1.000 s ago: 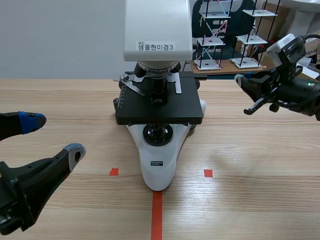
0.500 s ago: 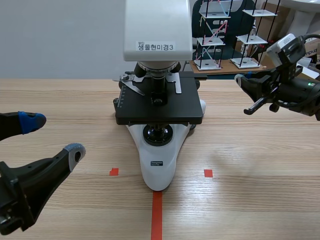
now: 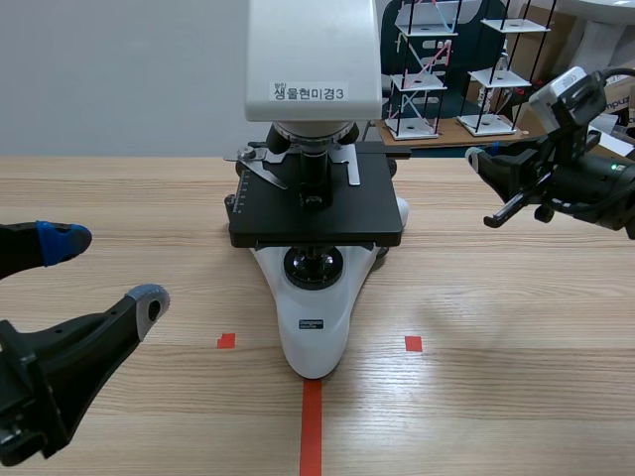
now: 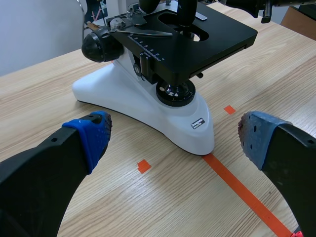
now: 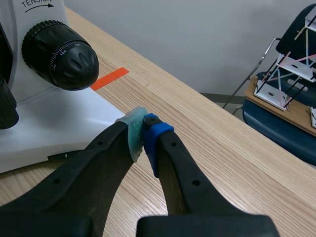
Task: Point at the fine focus knob
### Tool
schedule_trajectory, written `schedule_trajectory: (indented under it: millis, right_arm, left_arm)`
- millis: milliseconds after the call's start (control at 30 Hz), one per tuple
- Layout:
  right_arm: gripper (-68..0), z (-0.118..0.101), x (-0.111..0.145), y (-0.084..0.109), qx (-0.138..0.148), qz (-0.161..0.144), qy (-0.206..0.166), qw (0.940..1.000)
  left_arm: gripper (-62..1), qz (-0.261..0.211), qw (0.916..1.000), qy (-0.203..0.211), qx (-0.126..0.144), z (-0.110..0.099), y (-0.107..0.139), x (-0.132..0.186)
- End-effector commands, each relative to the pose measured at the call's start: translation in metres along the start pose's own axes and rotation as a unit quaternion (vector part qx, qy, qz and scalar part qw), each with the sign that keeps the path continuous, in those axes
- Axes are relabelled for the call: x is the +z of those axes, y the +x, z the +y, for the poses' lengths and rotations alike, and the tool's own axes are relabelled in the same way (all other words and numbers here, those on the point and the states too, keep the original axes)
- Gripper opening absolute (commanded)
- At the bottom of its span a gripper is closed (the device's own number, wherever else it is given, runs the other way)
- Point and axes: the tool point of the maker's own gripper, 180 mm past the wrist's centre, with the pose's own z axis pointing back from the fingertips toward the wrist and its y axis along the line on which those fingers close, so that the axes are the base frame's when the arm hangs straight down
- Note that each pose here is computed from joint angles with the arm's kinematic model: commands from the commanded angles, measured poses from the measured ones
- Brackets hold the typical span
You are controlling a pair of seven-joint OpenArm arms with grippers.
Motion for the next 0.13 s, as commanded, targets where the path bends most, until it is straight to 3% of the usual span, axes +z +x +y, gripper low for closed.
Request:
schedule_trajectory:
  millis: [0,100]
  right_arm:
    - [-67.6,-0.0117,-0.0008,0.0184,0.012,-0.023,-0.007,0.9996]
    - [-67.6,-0.0117,-0.0008,0.0184,0.012,-0.023,-0.007,0.9996]
  left_arm:
    - [-6.9,-0.012,0.9999,0.001,0.003,0.0001,0.0054,0.0002]
    - [-6.9,-0.012,0.9999,0.001,0.003,0.0001,0.0054,0.0002]
